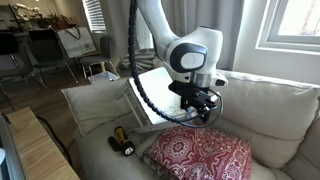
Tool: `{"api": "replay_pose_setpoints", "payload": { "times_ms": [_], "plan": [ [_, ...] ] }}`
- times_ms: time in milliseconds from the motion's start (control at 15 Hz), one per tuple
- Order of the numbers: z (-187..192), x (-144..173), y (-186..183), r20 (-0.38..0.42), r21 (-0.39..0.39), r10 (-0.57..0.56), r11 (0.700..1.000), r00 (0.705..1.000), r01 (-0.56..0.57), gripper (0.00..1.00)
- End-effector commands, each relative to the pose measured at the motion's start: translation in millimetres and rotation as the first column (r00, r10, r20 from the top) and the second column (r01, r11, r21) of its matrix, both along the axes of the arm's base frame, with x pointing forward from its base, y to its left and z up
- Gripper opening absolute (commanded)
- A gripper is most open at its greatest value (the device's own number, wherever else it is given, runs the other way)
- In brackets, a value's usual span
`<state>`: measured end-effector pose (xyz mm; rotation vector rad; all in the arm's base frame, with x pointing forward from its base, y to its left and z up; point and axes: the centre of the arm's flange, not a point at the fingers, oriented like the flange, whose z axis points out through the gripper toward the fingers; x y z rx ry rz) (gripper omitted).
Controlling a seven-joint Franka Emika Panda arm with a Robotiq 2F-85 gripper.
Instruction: Lift the lying chair on the sofa to make it stand on its legs on the sofa seat
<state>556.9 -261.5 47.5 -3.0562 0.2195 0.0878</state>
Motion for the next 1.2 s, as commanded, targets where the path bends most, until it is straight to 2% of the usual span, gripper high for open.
{"api": "replay_pose_setpoints", "payload": {
  "times_ms": [0, 333, 667, 800, 1133],
  "plan": [
    [71.4, -31.8, 12.0, 0.023, -0.025, -0.050, 0.998, 0.998, 0.051, 0.00],
    [105.8, -46.0, 20.2, 0.070, -0.038, -0.063, 0.997, 0.996, 0.065, 0.00],
    [120.7, -53.7, 31.0, 0.128, -0.057, -0.054, 0.997, 0.990, 0.061, 0.00],
    [122.7, -54.1, 37.9, 0.154, -0.092, -0.046, 0.994, 0.987, 0.060, 0.00],
    [141.6, -47.1, 39.6, 0.177, -0.048, -0.068, 0.996, 0.982, 0.078, 0.00]
  ]
}}
